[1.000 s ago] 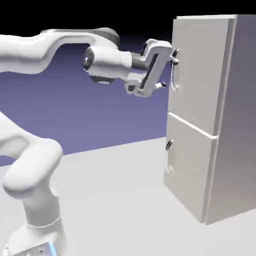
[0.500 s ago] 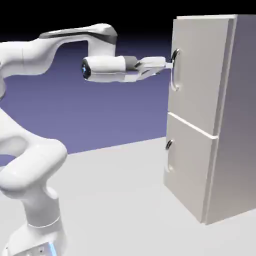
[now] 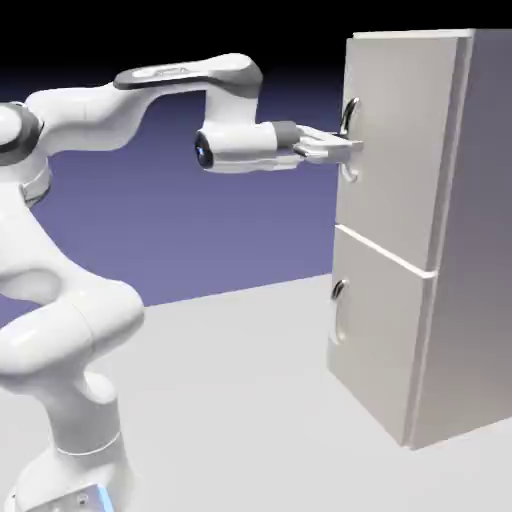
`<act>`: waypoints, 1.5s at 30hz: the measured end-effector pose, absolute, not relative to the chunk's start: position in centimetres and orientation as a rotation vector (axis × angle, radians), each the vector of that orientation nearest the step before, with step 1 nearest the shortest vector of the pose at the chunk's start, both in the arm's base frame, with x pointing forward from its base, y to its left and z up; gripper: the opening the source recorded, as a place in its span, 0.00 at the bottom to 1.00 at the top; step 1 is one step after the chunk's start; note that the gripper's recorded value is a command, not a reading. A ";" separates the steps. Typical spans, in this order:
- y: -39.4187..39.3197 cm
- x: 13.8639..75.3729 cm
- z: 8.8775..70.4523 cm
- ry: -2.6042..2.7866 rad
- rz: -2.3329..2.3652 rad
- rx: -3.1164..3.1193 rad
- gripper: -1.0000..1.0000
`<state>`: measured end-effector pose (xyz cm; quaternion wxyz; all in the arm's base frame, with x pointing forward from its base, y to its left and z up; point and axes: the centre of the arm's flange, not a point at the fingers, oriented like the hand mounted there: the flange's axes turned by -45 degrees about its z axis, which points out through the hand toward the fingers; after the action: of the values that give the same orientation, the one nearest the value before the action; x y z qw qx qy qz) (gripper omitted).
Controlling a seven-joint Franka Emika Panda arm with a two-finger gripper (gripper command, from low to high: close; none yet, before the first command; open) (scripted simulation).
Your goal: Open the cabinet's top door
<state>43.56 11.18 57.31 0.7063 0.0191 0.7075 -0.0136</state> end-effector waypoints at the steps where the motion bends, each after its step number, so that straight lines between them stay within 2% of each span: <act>1: 10.9 43.0 57.5 1.571 -0.018 0.018 0.00; 25: -2.0 31.8 57.5 1.517 0.480 -0.480 0.00; 45: -17.6 30.1 57.5 1.364 0.926 -0.926 0.00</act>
<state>30.07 -17.58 57.51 0.5851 -0.3971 0.5850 0.3972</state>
